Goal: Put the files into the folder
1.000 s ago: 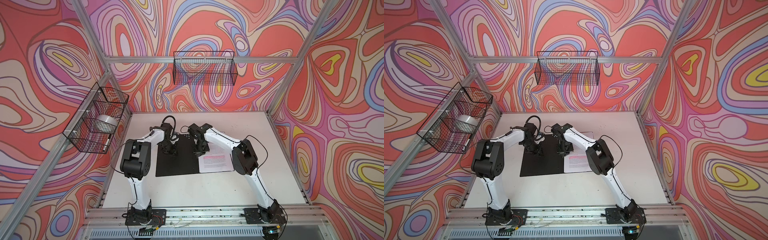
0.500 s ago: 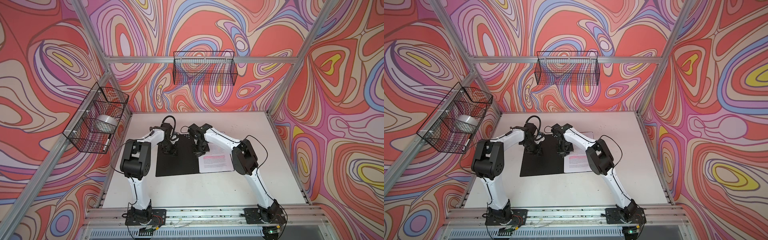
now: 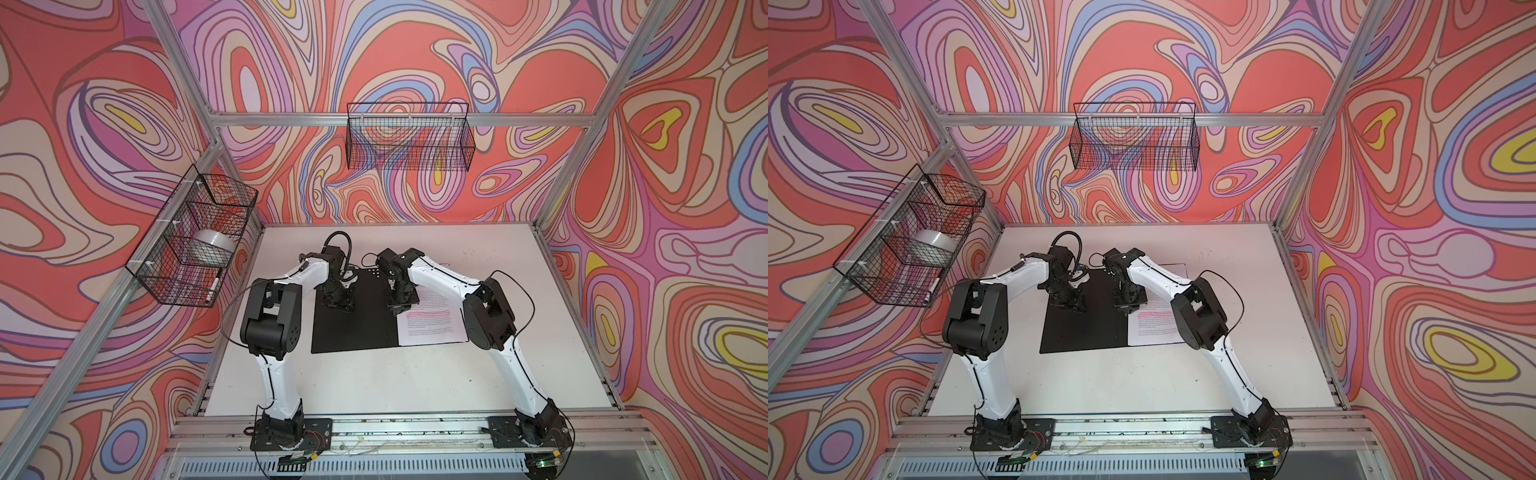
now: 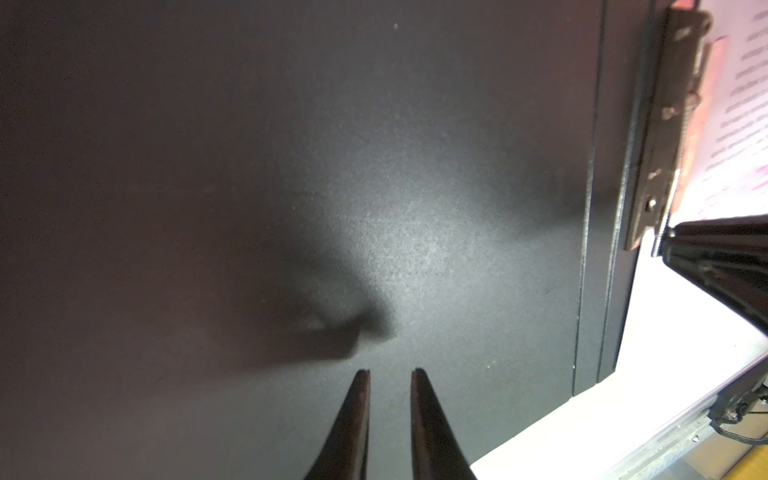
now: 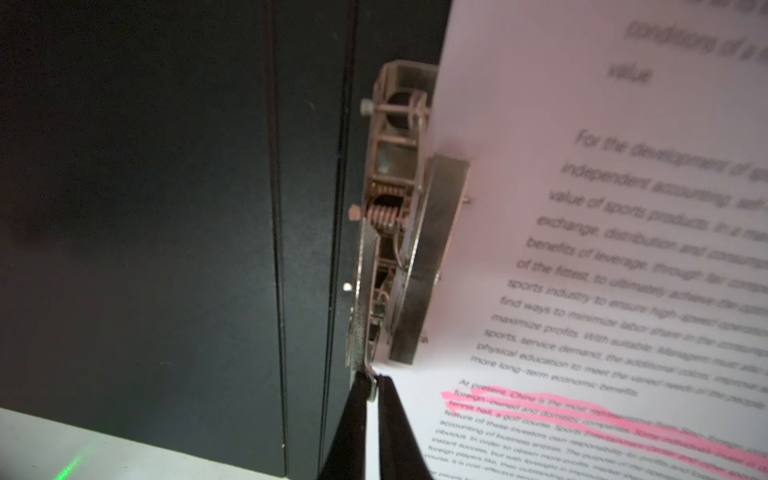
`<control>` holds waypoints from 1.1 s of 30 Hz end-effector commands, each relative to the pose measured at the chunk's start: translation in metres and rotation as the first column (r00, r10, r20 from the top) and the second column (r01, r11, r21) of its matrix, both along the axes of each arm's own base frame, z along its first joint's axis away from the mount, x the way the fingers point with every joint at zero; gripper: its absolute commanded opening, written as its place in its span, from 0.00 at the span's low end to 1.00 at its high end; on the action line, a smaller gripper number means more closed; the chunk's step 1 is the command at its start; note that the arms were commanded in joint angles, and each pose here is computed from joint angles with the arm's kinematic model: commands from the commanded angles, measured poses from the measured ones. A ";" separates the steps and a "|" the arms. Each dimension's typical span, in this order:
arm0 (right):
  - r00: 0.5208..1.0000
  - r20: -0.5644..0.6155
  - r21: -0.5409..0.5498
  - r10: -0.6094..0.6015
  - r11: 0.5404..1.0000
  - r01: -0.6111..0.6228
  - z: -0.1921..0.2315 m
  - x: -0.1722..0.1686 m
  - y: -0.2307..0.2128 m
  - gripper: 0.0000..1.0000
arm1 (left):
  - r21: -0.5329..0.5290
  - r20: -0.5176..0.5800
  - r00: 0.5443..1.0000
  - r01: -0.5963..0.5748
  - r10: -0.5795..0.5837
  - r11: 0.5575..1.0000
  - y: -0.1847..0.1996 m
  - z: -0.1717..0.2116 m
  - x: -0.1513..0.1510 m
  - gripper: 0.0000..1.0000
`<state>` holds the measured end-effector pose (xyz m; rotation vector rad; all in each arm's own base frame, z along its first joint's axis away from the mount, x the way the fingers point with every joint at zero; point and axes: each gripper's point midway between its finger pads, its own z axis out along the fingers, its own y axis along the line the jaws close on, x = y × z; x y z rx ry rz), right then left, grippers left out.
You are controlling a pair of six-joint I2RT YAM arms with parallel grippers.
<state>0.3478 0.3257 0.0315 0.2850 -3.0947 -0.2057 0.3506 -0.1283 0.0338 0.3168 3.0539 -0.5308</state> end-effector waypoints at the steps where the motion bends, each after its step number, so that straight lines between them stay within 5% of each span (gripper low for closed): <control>1: 0.995 -0.095 -0.149 -0.001 0.989 -0.014 -0.050 -0.016 -0.028 0.08 | -0.005 -0.033 0.999 0.003 -0.003 1.000 0.001 -0.003 -0.009 0.20; 33: 0.996 -0.087 -0.108 -0.002 0.994 -0.008 -0.035 -0.011 -0.018 0.09 | -0.019 -0.006 1.000 0.003 -0.003 1.000 0.003 0.006 -0.006 0.20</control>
